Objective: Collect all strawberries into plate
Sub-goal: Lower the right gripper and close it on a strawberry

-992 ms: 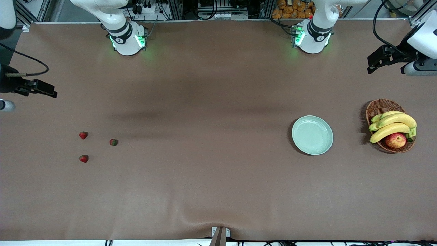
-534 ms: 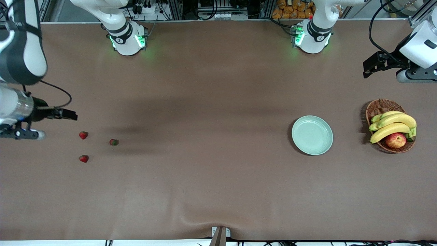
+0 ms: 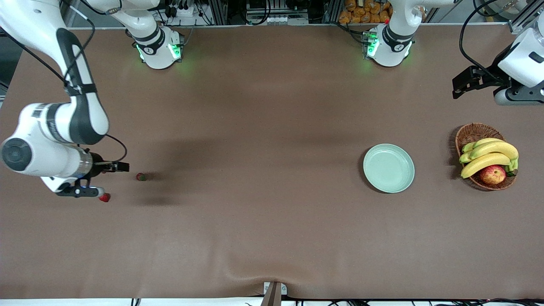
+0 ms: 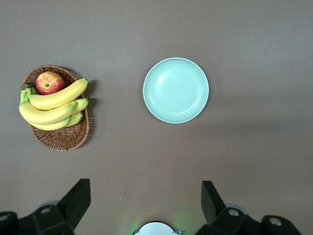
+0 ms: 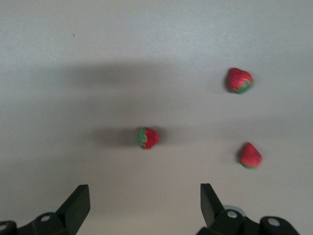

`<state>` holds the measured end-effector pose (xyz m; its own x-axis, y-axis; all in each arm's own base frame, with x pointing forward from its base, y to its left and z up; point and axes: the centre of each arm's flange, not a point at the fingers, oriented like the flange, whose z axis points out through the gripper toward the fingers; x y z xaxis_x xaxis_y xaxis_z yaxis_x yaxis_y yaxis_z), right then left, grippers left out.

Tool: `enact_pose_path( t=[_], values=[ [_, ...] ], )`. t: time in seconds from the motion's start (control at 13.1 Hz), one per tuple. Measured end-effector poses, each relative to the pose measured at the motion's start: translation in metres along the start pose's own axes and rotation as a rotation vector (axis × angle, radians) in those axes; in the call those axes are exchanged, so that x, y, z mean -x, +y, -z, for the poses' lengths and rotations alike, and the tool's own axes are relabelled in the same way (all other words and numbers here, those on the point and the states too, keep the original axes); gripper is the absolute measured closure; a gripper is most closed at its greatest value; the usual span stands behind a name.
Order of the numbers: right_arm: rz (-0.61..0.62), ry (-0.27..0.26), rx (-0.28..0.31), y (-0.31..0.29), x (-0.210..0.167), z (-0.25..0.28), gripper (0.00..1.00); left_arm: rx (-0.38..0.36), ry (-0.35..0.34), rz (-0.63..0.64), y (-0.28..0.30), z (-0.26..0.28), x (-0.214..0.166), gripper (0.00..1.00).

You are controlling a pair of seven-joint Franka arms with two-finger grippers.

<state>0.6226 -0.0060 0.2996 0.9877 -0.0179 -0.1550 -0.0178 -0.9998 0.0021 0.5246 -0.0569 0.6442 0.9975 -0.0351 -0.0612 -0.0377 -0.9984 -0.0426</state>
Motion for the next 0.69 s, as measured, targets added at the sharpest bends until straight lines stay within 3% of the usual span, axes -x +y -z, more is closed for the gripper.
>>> enact_pose_path(
  t=[0.69],
  values=[
    [0.011, 0.033, 0.014, -0.006, -0.003, -0.095, 0.0, -0.001, -0.01, 0.001, 0.0, -0.009, -0.009, 0.0]
  ],
)
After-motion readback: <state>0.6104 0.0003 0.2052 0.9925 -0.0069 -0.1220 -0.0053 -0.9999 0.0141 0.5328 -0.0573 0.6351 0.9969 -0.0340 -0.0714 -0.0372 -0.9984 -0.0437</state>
